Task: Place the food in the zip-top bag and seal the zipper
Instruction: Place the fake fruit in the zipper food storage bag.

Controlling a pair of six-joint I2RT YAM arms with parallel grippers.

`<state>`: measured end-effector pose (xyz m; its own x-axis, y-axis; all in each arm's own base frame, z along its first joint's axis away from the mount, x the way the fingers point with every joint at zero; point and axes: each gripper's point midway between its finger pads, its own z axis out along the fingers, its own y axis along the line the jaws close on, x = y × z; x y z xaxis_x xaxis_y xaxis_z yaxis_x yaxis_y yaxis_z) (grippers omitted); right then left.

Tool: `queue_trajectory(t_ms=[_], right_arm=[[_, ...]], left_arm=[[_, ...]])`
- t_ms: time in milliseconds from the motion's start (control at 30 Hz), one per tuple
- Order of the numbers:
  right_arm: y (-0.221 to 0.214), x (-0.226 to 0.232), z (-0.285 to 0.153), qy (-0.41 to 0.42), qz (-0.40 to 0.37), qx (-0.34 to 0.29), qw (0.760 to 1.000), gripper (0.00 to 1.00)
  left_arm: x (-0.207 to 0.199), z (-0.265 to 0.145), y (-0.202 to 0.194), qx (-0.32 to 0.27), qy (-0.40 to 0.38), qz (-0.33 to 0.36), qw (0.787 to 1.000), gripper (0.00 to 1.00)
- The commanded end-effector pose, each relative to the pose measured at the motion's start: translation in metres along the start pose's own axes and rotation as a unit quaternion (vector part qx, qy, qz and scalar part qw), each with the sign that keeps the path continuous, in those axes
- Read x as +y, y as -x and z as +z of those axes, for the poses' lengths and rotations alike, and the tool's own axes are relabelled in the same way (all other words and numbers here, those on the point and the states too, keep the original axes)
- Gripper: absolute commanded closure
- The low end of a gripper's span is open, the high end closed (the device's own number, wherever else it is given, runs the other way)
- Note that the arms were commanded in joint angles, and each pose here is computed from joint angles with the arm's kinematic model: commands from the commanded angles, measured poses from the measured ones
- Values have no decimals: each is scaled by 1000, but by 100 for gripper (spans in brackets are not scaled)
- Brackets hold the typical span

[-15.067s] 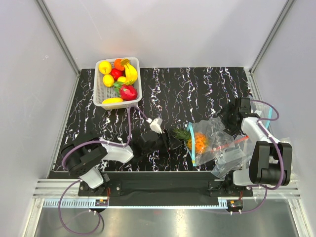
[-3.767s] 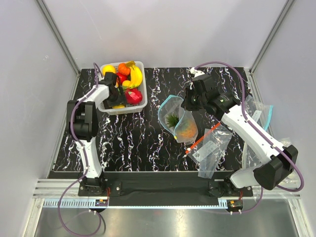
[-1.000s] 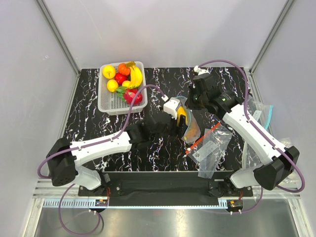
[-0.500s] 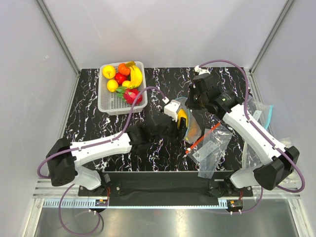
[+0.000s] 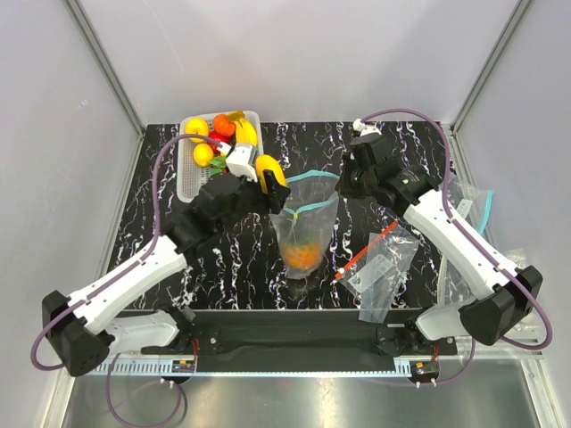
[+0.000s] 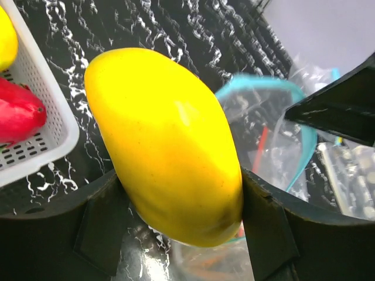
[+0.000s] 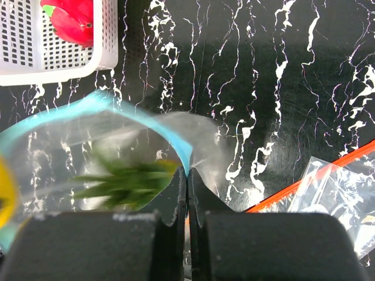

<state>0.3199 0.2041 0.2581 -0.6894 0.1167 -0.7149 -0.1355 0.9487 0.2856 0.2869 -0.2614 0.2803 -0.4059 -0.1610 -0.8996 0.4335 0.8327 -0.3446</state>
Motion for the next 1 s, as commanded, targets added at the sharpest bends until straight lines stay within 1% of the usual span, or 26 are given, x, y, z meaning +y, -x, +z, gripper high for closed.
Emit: queue_trajectory(t_ms=[0, 33, 233, 500, 533, 633, 700, 733, 767, 800, 967], right_arm=[[16, 0, -10, 4, 7, -35, 999, 100], [17, 0, -11, 6, 9, -36, 999, 100], [16, 4, -10, 14, 11, -31, 999, 100], [18, 7, -10, 20, 13, -29, 999, 100], [19, 8, -11, 22, 14, -31, 999, 100], [19, 10, -11, 27, 15, -31, 999, 100], [20, 10, -12, 29, 14, -31, 999, 100], [20, 11, -13, 29, 14, -31, 999, 100], [20, 10, -13, 28, 14, -30, 999, 100], [20, 10, -13, 27, 13, -31, 999, 100], [20, 10, -14, 26, 12, -31, 999, 100]], left_arm=[[-32, -5, 4, -1, -86, -11, 996, 45], [-36, -1, -2, 9, -96, -11, 995, 46], [-47, 9, -8, 16, -112, 0, 994, 46], [-87, 12, -17, 32, -154, 32, 987, 46], [-90, 15, -24, 42, -155, 36, 986, 46], [-84, 24, -25, 45, -125, 50, 990, 46], [-75, 26, -28, 54, -95, 75, 991, 46], [-74, 27, -19, 42, -74, 84, 993, 46], [-68, 26, -21, 47, -61, 100, 992, 46], [-66, 23, -12, 35, -50, 104, 993, 46], [-70, 7, 26, 1, -47, 130, 990, 45]])
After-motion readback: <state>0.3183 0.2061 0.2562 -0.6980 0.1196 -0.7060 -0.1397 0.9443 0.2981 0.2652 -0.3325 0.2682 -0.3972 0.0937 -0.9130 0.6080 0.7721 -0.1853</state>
